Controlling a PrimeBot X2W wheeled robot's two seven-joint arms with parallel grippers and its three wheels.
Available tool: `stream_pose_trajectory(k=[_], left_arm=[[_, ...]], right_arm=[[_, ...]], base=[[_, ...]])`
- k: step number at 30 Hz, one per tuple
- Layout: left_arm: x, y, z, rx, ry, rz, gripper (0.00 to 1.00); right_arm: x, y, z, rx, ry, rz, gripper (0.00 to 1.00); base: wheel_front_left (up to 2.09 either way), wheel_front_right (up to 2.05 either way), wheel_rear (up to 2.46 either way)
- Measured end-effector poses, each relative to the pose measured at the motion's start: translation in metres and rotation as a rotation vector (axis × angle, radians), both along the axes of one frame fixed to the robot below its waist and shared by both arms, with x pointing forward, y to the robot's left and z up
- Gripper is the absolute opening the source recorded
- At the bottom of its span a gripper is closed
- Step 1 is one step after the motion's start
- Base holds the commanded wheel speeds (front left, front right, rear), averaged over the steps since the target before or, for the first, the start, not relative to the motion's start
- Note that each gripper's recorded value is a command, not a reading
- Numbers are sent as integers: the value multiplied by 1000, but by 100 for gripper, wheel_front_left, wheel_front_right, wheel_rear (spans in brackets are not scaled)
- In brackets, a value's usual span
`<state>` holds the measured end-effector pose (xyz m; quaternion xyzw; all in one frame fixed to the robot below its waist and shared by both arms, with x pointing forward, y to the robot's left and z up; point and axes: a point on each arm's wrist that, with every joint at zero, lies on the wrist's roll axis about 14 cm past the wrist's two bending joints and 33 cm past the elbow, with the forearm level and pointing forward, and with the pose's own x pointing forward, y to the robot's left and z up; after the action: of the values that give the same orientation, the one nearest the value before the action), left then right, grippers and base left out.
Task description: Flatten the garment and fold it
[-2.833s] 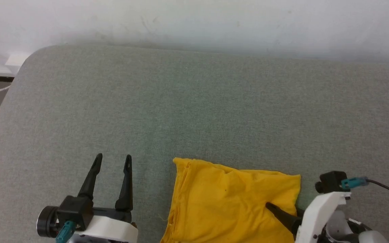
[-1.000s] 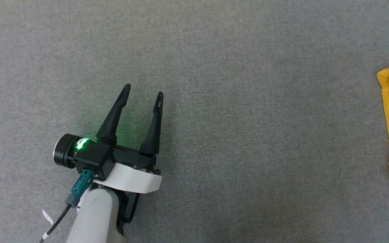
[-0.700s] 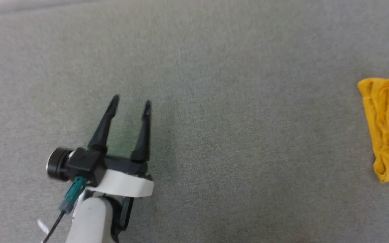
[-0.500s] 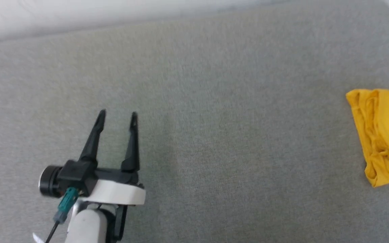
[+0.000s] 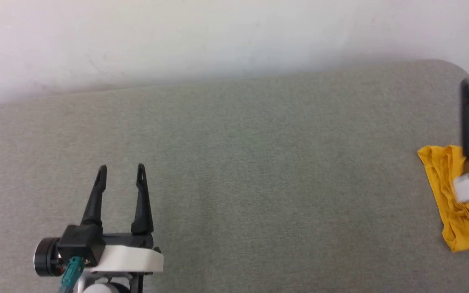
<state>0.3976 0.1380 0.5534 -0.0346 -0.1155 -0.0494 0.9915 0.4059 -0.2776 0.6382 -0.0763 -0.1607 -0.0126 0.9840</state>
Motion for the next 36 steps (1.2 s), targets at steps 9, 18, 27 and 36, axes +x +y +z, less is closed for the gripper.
stream_pose_trajectory(k=[9,18,27,36], left_arm=[[-29,16,-18,0,64,52,100],[-43,33,-27,1,94,102,100],[-45,36,-29,1,99,107,100],[-45,37,-28,0,98,110,0]], right_arm=[[-33,68,-58,254,63,100,100],[-53,91,-91,303,131,131,100],[-53,97,-93,305,133,143,100],[-52,98,-94,310,137,142,0]], base=[[0,0,0],[0,0,0],[0,0,0],[0,0,0]])
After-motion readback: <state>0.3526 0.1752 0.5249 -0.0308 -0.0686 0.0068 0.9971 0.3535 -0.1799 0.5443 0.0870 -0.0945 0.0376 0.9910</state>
